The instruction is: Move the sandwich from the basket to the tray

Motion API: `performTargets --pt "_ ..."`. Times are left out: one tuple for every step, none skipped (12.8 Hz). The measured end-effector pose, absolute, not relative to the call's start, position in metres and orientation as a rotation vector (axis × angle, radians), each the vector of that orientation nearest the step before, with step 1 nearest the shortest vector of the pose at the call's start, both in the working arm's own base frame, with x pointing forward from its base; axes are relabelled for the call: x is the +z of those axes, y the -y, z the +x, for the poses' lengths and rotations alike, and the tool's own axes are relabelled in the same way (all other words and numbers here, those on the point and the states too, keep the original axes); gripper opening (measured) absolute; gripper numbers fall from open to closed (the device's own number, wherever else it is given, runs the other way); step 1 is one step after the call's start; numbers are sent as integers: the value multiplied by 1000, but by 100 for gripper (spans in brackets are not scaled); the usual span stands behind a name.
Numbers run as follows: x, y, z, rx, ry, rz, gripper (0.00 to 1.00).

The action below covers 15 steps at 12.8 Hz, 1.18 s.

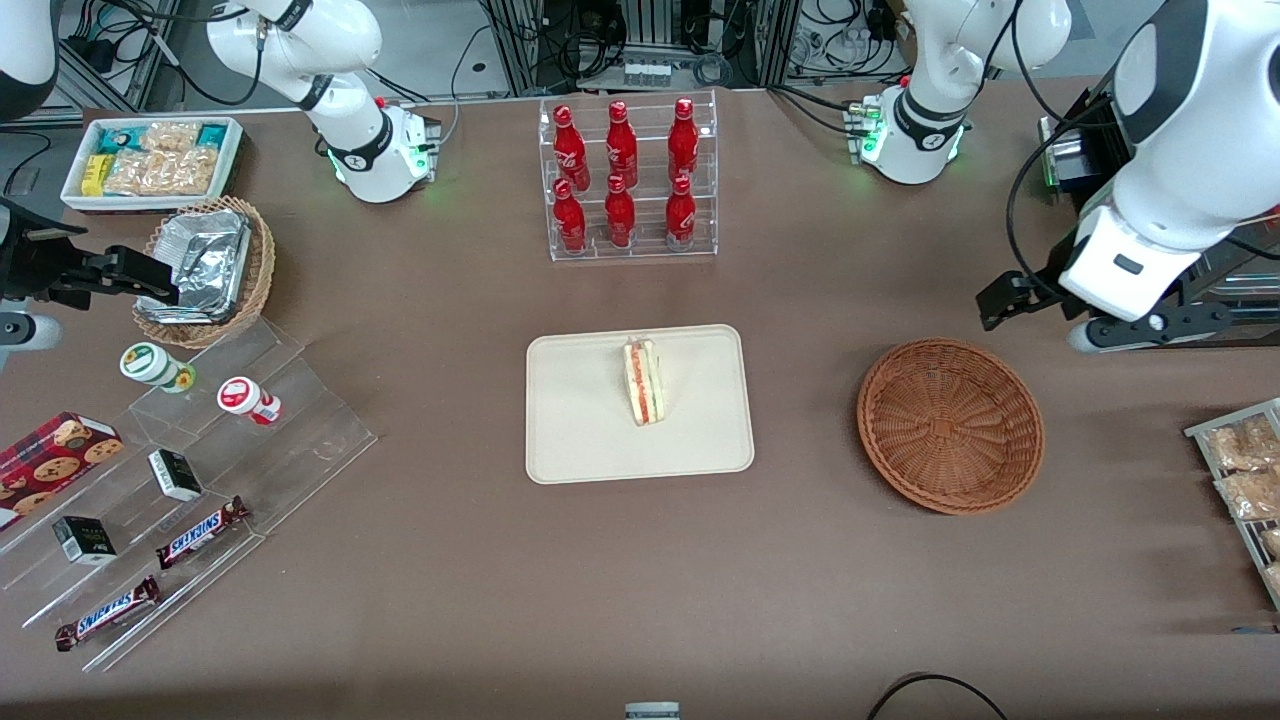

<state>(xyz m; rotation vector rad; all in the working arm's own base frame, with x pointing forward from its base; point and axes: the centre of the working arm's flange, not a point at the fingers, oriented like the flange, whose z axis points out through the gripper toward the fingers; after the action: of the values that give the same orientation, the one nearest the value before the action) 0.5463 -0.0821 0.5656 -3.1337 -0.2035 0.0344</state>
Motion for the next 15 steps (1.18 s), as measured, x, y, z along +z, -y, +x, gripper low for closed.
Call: performTargets --pt "568 75 545 38 206 -3137 100" --pt "570 69 545 34 218 -3137 100" --pt "572 60 545 28 220 -3137 100" --pt "575 55 545 20 200 -3136 100" --pt "578 50 544 12 187 -3135 100" --pt "580 46 543 13 163 -3134 100" --pt "582 40 540 23 136 -3131 100" --pt "585 36 538 27 106 -3128 100" --pt "586 32 537 30 88 -3122 100" --pt "587 30 537 29 71 -3117 100" --pt "586 29 537 30 60 -3114 100" --pt "586 30 538 29 56 -3119 100" --pt "586 32 539 27 54 -3129 100" --pt "588 33 543 24 52 -3136 100" --pt "590 35 548 26 39 -3139 100"
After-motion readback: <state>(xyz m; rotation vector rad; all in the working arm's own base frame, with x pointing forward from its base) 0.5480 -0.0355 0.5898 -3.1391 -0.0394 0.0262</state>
